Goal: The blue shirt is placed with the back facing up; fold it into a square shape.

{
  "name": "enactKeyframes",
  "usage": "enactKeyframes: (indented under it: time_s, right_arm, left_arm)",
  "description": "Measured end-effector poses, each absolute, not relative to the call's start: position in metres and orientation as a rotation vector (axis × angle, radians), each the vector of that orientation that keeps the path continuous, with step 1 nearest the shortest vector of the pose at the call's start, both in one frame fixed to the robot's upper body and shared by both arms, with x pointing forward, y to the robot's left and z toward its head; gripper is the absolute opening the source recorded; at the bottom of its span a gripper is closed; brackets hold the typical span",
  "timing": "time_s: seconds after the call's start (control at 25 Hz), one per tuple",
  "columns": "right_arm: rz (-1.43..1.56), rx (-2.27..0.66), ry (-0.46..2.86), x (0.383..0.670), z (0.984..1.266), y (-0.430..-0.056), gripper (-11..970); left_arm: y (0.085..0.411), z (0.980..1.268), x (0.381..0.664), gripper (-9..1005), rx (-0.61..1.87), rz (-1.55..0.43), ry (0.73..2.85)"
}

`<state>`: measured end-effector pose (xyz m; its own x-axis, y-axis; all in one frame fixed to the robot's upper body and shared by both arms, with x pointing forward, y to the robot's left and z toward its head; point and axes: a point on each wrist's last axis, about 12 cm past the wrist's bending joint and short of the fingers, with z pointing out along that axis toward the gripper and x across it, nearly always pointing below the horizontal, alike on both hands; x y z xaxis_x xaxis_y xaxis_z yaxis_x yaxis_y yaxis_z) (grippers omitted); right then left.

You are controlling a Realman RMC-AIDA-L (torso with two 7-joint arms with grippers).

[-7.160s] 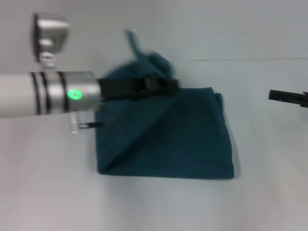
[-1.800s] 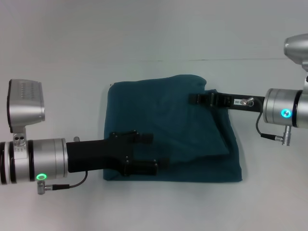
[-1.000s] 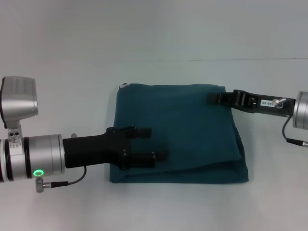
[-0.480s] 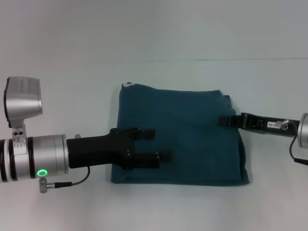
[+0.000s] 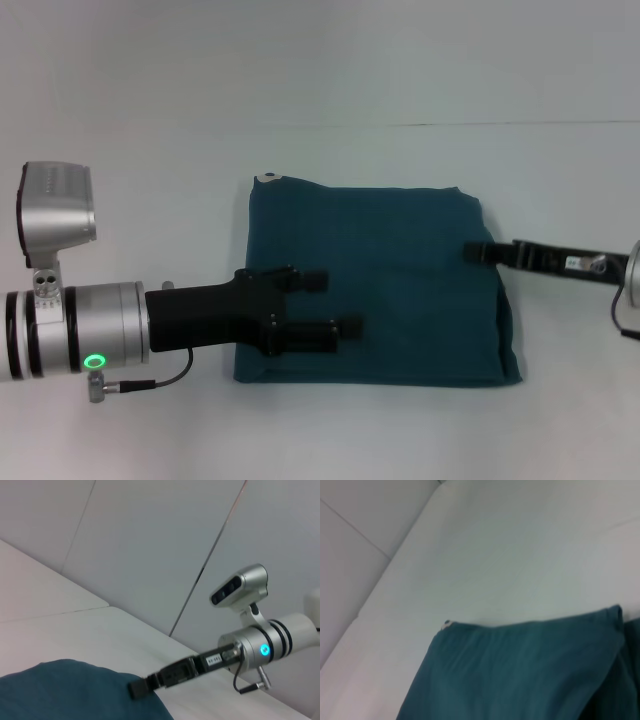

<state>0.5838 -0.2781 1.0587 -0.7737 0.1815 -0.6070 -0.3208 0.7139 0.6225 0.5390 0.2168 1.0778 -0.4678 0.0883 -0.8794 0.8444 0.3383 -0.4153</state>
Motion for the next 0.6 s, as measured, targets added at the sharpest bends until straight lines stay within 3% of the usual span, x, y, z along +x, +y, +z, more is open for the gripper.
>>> enactKeyframes:
  time_s: [0.44,0.6]
  right_arm:
    - [0.921,0.004,2.249,0.613,1.093,-0.313,503]
    - [0.935,0.026,2.250,0.619,1.099,-0.311,664]
  left_arm:
    - [0.219,1.079,0.541,937,0.820,-1.182,1.798]
    - [0.219,1.080,0.543,937,0.811,-1.164,1.791]
